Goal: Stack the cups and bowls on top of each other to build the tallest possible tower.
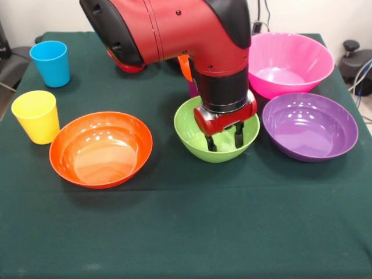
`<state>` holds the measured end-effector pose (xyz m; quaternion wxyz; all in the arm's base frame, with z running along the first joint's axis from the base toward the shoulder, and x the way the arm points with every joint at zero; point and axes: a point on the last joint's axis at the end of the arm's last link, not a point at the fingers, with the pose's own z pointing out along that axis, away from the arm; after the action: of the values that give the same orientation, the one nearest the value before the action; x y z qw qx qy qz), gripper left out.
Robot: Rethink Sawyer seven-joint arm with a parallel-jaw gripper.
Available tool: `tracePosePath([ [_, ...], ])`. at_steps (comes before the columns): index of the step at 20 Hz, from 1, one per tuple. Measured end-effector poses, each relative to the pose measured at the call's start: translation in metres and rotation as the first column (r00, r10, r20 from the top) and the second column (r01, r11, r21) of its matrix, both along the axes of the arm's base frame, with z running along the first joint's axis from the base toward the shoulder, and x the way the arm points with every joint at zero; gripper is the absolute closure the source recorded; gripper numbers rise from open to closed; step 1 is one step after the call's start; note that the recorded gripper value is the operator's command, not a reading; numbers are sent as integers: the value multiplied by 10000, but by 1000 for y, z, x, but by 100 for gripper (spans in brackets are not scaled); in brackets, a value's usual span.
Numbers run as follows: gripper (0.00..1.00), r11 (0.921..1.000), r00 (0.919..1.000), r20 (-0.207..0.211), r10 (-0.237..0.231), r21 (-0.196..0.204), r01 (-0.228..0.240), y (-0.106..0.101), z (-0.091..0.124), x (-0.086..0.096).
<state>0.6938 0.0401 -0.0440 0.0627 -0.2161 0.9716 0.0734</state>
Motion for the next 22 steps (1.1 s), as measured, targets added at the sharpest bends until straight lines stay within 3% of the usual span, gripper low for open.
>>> tracePosePath([
  [13, 0, 9968, 9928, 1049, -586, 607, 524, -1, 35, 35],
  [22, 0, 9887, 9873, 1227, -1007, 1229, 856, 11, 57, 55],
])
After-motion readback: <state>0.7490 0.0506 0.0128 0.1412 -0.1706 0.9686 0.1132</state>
